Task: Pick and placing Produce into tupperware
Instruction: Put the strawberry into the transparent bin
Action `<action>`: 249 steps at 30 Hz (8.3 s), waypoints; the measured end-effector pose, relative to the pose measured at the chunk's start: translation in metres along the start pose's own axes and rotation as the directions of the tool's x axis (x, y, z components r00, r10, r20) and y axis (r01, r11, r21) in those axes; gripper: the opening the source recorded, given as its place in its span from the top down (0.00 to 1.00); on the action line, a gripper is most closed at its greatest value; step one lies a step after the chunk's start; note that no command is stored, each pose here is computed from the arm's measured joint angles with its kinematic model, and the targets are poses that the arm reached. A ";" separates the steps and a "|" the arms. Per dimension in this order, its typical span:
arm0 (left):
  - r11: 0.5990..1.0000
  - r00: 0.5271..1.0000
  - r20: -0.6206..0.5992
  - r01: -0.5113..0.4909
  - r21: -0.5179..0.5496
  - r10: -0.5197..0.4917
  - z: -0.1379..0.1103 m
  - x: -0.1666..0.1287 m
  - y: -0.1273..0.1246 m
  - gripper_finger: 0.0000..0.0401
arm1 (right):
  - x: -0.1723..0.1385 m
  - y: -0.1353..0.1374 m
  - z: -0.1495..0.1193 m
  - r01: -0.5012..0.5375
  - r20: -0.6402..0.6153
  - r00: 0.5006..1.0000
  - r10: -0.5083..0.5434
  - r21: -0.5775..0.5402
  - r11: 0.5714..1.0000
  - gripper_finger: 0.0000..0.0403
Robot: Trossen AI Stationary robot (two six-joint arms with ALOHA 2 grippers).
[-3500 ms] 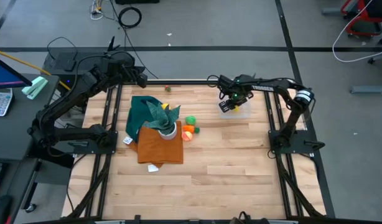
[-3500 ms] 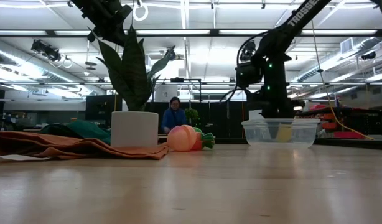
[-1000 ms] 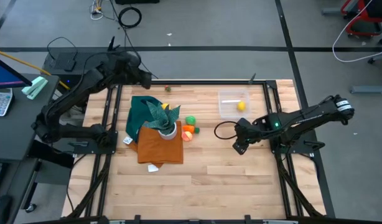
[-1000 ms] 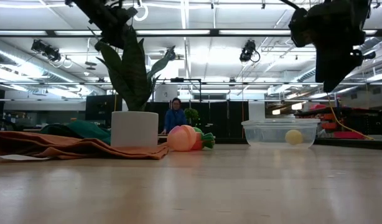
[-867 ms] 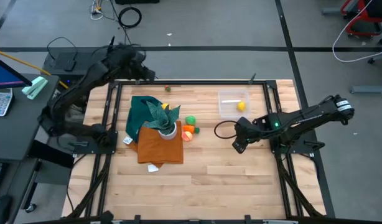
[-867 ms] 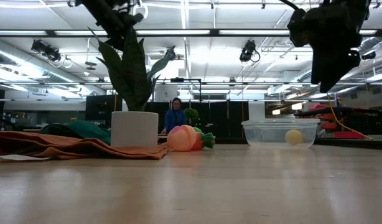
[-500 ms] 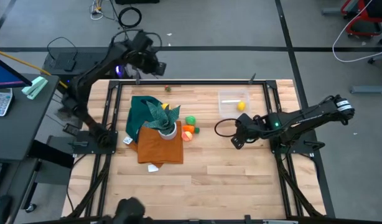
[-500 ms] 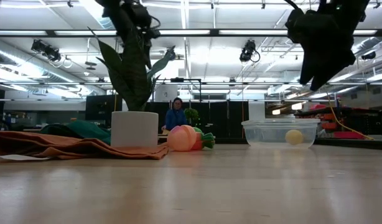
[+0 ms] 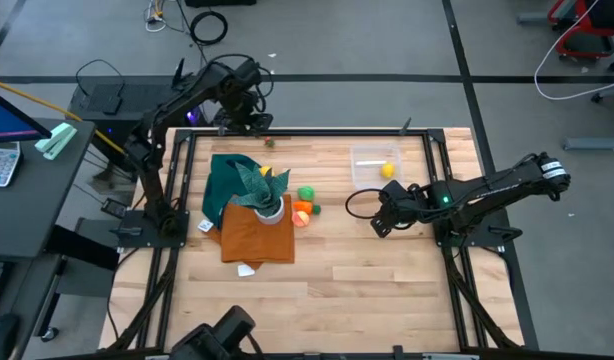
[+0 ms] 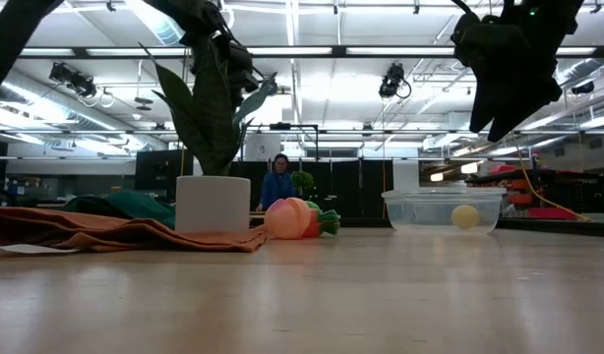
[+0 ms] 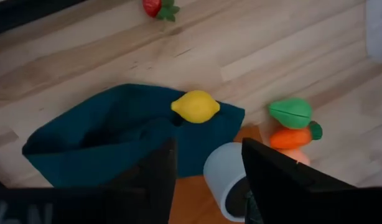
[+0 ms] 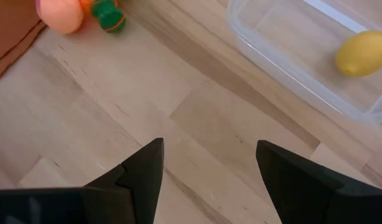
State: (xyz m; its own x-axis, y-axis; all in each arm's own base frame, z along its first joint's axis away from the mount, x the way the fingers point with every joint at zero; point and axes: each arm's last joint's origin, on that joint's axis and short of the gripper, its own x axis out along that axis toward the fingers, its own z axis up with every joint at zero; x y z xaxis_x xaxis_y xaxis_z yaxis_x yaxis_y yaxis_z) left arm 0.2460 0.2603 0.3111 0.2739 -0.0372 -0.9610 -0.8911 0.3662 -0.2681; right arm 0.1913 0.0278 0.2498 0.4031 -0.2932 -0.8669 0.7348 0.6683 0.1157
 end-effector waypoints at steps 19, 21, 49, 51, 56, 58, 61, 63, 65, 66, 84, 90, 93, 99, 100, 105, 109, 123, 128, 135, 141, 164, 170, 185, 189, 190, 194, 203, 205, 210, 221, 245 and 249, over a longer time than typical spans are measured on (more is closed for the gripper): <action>0.998 0.989 0.136 0.066 -0.005 -0.065 0.016 0.002 -0.006 0.56 | 0.000 0.000 0.000 -0.001 -0.001 1.000 0.001 -0.044 0.999 0.46; 0.995 0.978 0.192 0.089 -0.045 -0.079 0.026 0.002 -0.001 0.54 | 0.000 0.000 0.000 -0.001 -0.001 1.000 0.001 -0.037 0.999 0.46; 0.959 0.989 0.125 -0.038 -0.282 0.076 0.068 0.084 0.023 0.26 | 0.000 0.002 0.000 -0.033 -0.023 0.999 0.033 0.009 0.999 0.46; 0.957 0.988 0.126 -0.048 -0.285 0.087 0.068 0.086 0.025 0.25 | 0.000 0.002 0.000 -0.036 -0.021 0.999 0.036 0.010 0.999 0.46; 0.954 0.984 0.136 -0.071 -0.290 0.115 0.070 0.087 0.029 0.24 | 0.000 0.003 0.001 -0.043 -0.004 0.999 0.043 0.016 0.999 0.46; 0.954 0.985 0.130 -0.073 -0.292 0.116 0.071 0.091 0.029 0.24 | 0.000 0.003 0.002 -0.040 0.004 0.999 0.040 0.017 0.999 0.46; 0.953 0.988 0.094 -0.088 -0.291 0.120 0.072 0.104 0.029 0.24 | 0.000 0.004 0.002 -0.044 0.008 0.999 0.043 0.019 0.999 0.46; 0.954 0.990 0.066 -0.101 -0.283 0.124 0.072 0.115 0.027 0.24 | 0.000 0.004 0.002 -0.043 0.008 0.999 0.043 0.019 0.999 0.46; 0.955 0.991 0.051 -0.108 -0.276 0.127 0.072 0.125 0.025 0.24 | 0.000 0.004 0.002 -0.044 0.008 0.999 0.043 0.019 0.999 0.46; 0.956 0.991 0.048 -0.109 -0.271 0.127 0.073 0.129 0.023 0.24 | 0.000 0.004 0.002 -0.044 0.008 0.999 0.043 0.020 0.999 0.46; 0.958 0.987 0.059 -0.129 -0.257 0.149 0.081 0.164 0.023 0.24 | 0.000 0.004 0.002 -0.048 0.012 0.999 0.047 0.030 0.998 0.46; 0.958 0.987 0.050 -0.135 -0.254 0.152 0.082 0.173 0.023 0.25 | 0.000 0.004 0.002 -0.048 0.012 0.999 0.047 0.032 0.998 0.46; 0.958 0.987 0.053 -0.133 -0.253 0.151 0.082 0.173 0.023 0.27 | 0.000 0.004 0.002 -0.048 0.012 0.999 0.047 0.033 0.998 0.46; 0.968 0.987 0.050 -0.138 -0.210 0.152 0.082 0.172 0.023 0.36 | 0.000 0.004 0.003 -0.045 0.017 0.999 0.044 0.032 0.998 0.46; 0.969 0.987 0.050 -0.139 -0.204 0.152 0.081 0.173 0.022 0.38 | 0.000 0.004 0.003 -0.045 0.017 0.999 0.044 0.032 0.998 0.46; 0.971 0.987 0.050 -0.140 -0.193 0.152 0.081 0.173 0.022 0.55 | 0.000 0.004 0.003 -0.045 0.017 0.999 0.044 0.032 0.998 0.46; 0.973 0.987 0.050 -0.139 -0.185 0.151 0.081 0.173 0.022 0.65 | 0.000 0.004 0.003 -0.044 0.017 0.999 0.043 0.046 0.998 0.46; 0.983 0.990 0.030 -0.132 -0.125 0.137 0.075 0.164 0.014 0.61 | 0.000 0.004 0.003 -0.037 0.029 0.999 0.036 0.048 0.998 0.46; 0.989 0.992 0.047 -0.116 -0.092 0.121 0.071 0.148 0.007 0.65 | 0.000 0.004 0.003 -0.038 0.029 0.999 0.036 0.048 0.998 0.46; 0.995 0.994 0.080 -0.071 -0.075 0.077 0.065 0.121 -0.001 0.58 | 0.000 0.004 0.003 -0.038 0.028 0.999 0.037 0.047 0.998 0.46; 0.999 0.992 0.125 -0.030 -0.035 0.034 0.058 0.099 -0.013 0.63 | 0.000 0.004 0.002 -0.049 0.011 0.999 0.048 0.047 0.998 0.46; 0.925 0.894 0.308 0.231 0.303 -0.324 0.030 0.000 -0.127 0.61 | -0.011 0.000 0.000 -0.114 -0.011 0.993 0.115 0.051 0.992 0.46; 0.877 0.852 0.308 0.300 0.377 -0.423 0.010 -0.013 -0.161 0.63 | -0.020 0.002 -0.006 -0.161 -0.010 0.987 0.162 0.021 0.987 0.46; 0.735 0.785 0.269 0.316 0.600 -0.557 -0.026 0.002 -0.221 0.63 | -0.046 0.025 -0.044 -0.385 -0.101 0.920 0.378 -0.061 0.921 0.46; 0.687 0.751 0.237 0.364 0.629 -0.616 -0.018 0.016 -0.229 0.64 | -0.050 0.032 -0.048 -0.418 -0.051 0.907 0.418 0.003 0.908 0.46; 0.677 0.752 0.217 0.378 0.632 -0.622 -0.017 0.020 -0.230 0.63 | -0.051 0.033 -0.048 -0.425 -0.045 0.904 0.426 0.018 0.905 0.46; 0.629 0.724 0.191 0.400 0.667 -0.663 -0.013 0.031 -0.236 0.60 | -0.052 0.037 -0.048 -0.454 -0.024 0.890 0.455 0.042 0.890 0.46; 0.526 0.673 0.182 0.350 0.775 -0.717 -0.017 0.042 -0.254 0.63 | -0.051 0.045 -0.047 -0.488 -0.010 0.870 0.493 0.119 0.864 0.46; 0.524 0.676 0.178 0.350 0.777 -0.715 -0.017 0.048 -0.256 0.62 | -0.051 0.048 -0.047 -0.501 -0.003 0.863 0.505 0.123 0.857 0.46; 0.524 0.640 0.225 0.324 0.788 -0.734 -0.007 0.064 -0.262 0.62 | -0.051 0.051 -0.046 -0.518 0.006 0.853 0.522 0.134 0.845 0.46; 0.554 0.615 0.363 0.147 0.819 -0.700 0.006 0.104 -0.271 0.61 | -0.051 0.051 -0.046 -0.518 0.011 0.854 0.520 0.121 0.847 0.46; 0.562 0.673 0.366 0.089 0.822 -0.642 0.018 0.140 -0.263 0.61 | -0.052 0.053 -0.045 -0.527 0.050 0.849 0.525 0.124 0.841 0.46; 0.559 0.676 0.365 0.085 0.825 -0.641 0.018 0.140 -0.263 0.62 | -0.051 0.051 -0.045 -0.515 0.050 0.857 0.513 0.113 0.850 0.46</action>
State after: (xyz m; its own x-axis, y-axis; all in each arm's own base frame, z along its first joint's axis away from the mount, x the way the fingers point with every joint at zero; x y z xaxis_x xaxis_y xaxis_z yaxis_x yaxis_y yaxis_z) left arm 0.5247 0.1752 0.2479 0.8879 0.0796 -0.4531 -0.1765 0.9685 -0.1758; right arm 0.1841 0.1079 0.2782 0.7493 0.0574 -0.6598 0.4787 0.6414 0.5995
